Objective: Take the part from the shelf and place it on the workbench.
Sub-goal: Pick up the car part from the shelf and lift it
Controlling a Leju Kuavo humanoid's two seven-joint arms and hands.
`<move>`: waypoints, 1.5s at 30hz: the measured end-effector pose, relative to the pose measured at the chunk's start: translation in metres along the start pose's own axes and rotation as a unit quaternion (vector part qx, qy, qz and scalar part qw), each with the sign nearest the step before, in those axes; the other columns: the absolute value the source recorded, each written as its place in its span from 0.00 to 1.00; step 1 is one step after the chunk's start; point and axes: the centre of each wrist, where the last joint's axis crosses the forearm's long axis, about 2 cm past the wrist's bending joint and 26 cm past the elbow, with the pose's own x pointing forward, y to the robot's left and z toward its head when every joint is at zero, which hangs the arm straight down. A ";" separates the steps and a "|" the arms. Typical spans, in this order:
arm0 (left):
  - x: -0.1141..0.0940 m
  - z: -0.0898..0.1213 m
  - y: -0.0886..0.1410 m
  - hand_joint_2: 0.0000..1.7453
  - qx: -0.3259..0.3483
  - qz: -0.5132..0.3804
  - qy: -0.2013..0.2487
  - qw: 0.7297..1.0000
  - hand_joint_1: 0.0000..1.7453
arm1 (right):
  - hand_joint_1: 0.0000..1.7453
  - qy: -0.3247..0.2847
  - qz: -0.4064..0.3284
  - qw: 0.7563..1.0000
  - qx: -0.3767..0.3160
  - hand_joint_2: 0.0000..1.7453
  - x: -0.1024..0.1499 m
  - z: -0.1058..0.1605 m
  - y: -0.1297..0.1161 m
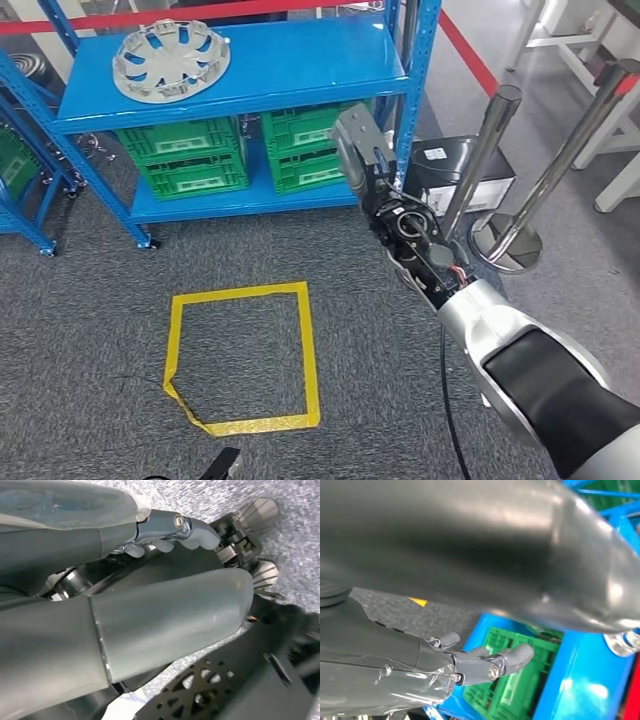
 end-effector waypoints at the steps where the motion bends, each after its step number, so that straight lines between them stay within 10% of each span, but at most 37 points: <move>1: 0.000 0.000 -0.001 0.00 0.000 0.000 0.000 1.000 0.00 | 0.00 0.002 0.000 1.000 0.000 0.00 -0.002 0.001 0.000; 45: 0.008 0.000 0.003 0.00 0.016 -0.002 -0.003 1.000 0.00 | 0.00 -0.013 0.025 0.999 0.024 0.00 0.004 -0.001 -0.001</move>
